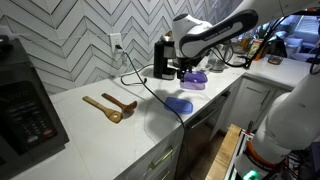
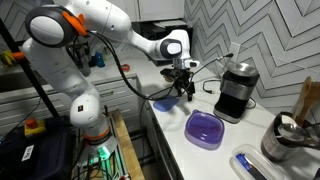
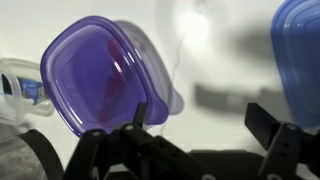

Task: Pick up the purple lid and put it on the kitchen counter, pick up the toothbrushes from the lunch box and put them in the rectangular lunch box to the right

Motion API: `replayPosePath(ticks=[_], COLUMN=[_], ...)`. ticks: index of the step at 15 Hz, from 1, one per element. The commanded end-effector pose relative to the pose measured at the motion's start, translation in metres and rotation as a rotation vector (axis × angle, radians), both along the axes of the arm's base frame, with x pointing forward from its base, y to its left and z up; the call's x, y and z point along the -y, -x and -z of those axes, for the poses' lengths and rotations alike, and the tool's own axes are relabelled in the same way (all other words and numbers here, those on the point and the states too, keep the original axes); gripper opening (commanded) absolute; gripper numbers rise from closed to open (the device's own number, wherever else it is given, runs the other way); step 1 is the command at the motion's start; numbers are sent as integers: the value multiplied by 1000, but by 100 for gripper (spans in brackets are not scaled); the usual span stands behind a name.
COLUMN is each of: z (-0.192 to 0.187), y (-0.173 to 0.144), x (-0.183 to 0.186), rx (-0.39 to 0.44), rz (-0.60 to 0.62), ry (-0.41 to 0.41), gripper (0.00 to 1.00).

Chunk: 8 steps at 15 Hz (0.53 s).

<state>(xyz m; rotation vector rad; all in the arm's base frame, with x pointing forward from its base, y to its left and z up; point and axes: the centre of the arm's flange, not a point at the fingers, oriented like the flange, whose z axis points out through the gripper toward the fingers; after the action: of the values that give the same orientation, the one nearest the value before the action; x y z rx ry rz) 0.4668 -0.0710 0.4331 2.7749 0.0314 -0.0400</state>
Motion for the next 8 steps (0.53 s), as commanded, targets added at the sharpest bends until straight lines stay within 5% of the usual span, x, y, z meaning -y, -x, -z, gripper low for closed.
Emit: replayPosePath(ticks=[1,8], z=[4,14], y=[-4,-10], x=[0,2], rx=[18,33], rz=[2,0], ry=[19,46], gripper=[100,100])
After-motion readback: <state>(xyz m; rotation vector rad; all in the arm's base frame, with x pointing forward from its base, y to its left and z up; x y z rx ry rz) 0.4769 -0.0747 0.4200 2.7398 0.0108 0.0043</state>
